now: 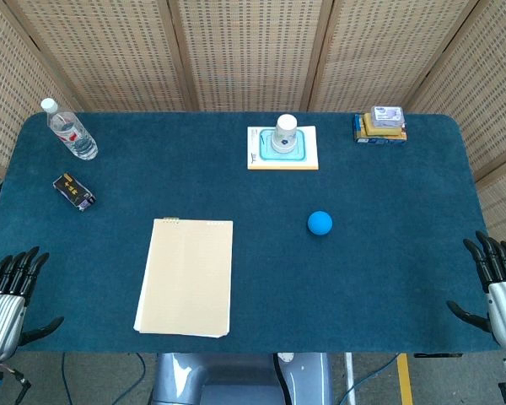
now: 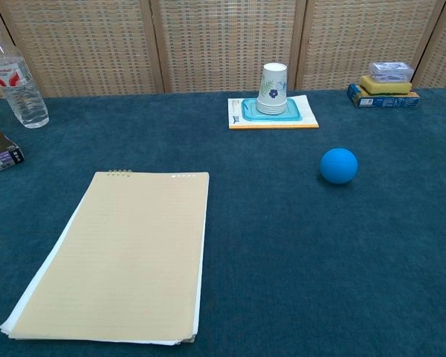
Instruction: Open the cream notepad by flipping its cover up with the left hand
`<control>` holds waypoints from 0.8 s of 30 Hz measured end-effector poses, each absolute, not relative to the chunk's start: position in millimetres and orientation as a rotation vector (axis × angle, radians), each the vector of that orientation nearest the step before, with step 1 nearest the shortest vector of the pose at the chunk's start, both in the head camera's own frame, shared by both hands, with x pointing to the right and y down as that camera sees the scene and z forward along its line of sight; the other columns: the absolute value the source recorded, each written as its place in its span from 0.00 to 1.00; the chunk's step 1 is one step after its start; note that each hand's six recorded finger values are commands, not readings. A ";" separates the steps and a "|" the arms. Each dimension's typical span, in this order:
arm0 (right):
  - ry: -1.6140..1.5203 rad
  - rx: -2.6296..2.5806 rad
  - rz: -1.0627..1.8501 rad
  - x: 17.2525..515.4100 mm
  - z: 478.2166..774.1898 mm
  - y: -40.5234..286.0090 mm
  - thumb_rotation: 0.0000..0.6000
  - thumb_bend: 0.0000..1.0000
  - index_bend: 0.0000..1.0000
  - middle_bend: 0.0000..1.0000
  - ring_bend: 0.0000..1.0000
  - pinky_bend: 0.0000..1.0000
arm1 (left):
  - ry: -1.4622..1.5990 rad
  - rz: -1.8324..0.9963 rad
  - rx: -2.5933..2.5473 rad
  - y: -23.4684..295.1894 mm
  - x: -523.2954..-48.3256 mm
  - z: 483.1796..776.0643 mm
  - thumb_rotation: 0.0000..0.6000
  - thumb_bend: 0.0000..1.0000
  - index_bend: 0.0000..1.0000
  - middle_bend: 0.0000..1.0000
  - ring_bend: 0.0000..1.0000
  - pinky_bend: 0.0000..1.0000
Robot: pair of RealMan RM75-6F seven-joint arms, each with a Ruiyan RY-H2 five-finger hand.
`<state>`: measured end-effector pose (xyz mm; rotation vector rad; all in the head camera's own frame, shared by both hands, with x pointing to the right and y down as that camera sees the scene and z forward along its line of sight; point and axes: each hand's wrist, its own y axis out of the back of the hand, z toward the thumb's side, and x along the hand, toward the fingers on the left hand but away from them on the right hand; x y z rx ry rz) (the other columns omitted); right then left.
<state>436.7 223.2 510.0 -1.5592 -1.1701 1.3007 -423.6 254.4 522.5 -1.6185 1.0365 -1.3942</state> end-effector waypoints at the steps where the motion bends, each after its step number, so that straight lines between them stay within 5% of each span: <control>1: -1.169 -1.558 1.302 436.8 510.0 223.3 1.00 0.00 0.00 0.00 0.00 0.00 | 1.037 -1.395 -1.615 254.4 -423.7 522.6 1.00 0.00 0.00 0.00 0.00 0.00; 13: -1.159 -1.569 1.310 434.3 512.2 224.6 1.00 0.00 0.00 0.00 0.00 0.00 | 0.999 -1.391 -1.637 258.1 -418.0 528.1 1.00 0.01 0.00 0.00 0.00 0.00; 19: -1.161 -1.573 1.319 435.0 513.9 223.9 1.00 0.00 0.00 0.00 0.00 0.00 | 0.834 -1.356 -1.749 266.8 -393.0 555.6 1.00 0.23 0.00 0.00 0.00 0.00; 24: -1.146 -1.584 1.322 432.8 516.8 225.2 1.00 0.00 0.00 0.00 0.00 0.00 | 0.656 -1.290 -1.853 282.5 -358.6 590.4 1.00 0.29 0.00 0.00 0.00 0.00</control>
